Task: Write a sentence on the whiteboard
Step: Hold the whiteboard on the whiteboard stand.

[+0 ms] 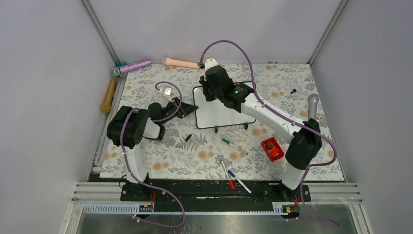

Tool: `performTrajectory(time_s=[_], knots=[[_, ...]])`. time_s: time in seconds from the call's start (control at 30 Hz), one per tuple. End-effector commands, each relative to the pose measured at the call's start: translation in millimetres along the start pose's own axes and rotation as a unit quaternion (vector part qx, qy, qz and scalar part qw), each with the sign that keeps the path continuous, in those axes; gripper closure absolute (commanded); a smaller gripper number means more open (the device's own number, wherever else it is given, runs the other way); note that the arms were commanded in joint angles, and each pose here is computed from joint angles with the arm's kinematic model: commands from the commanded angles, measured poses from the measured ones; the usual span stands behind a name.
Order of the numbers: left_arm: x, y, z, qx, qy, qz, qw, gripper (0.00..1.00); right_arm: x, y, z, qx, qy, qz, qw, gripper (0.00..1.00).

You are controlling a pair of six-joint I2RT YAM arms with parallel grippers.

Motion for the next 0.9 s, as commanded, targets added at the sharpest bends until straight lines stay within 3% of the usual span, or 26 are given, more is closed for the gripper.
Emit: performTrajectory(time_s=[0.0,0.47,0.73,0.87], knots=[[-13,5,-14,-0.012,0.040,0.037,0.998,0.67,-5,-3,-15,-0.021,-0.012,0.040,0.999,1.00],[-12,9,-14,-0.005,0.042,0.042,0.998,0.75,8,4,-8,-0.010,-0.012,0.018,1.000,1.00],[-9,9,-12,0.000,0.037,0.039,0.999,0.93,13,6,-8,-0.009,-0.008,0.011,1.000,1.00],[-11,8,-11,-0.002,0.042,0.044,0.998,0.93,14,7,-5,-0.005,-0.009,0.010,1.000,1.00]])
Point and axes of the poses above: each gripper's point midway between its finger pads, its own y axis out along the fingers, its own x axis along the line the jaws close on, z = x × y, the point moved 1 cm from there along -y, back along the fingers, and after that the axes turned 11 degrees about y, right-handed, at the moved point
